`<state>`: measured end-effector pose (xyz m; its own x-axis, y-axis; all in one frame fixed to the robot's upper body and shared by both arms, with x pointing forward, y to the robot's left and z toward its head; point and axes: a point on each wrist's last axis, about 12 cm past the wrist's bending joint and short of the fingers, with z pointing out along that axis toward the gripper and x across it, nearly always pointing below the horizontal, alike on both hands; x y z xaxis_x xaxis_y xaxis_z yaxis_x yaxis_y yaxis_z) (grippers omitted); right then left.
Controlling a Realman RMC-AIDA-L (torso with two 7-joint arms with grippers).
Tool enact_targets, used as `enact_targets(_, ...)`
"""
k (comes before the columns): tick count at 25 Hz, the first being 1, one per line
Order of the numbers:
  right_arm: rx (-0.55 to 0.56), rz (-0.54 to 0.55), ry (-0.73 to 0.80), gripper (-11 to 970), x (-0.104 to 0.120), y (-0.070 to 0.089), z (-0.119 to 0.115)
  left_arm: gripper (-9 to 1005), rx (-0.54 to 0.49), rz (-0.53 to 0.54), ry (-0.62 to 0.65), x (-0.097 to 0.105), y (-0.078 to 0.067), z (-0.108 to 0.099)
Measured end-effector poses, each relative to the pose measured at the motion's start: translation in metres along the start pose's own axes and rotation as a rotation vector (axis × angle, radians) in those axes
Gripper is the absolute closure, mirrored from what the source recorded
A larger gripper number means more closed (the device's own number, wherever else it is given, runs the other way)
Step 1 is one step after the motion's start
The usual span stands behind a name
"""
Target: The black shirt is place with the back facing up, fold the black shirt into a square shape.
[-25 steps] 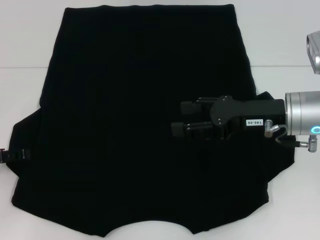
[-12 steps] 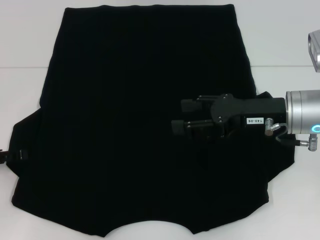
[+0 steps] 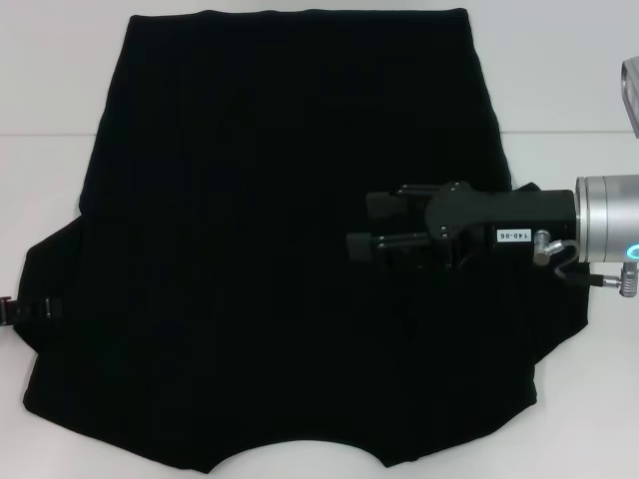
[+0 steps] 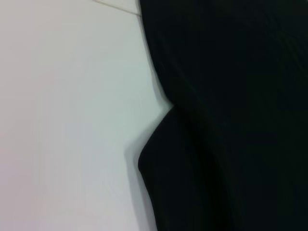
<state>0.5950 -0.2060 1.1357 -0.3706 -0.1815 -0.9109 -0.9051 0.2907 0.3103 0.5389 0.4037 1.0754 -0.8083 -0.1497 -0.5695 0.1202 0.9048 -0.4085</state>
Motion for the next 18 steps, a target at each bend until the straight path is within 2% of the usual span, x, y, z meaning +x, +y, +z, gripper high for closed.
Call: enact_targets(18,0.009,0.001,-0.014,108,-0.0005,-0.0011,-0.0019,274,0.027,0.016,0.000,-0.0062,-0.0072,0.0036)
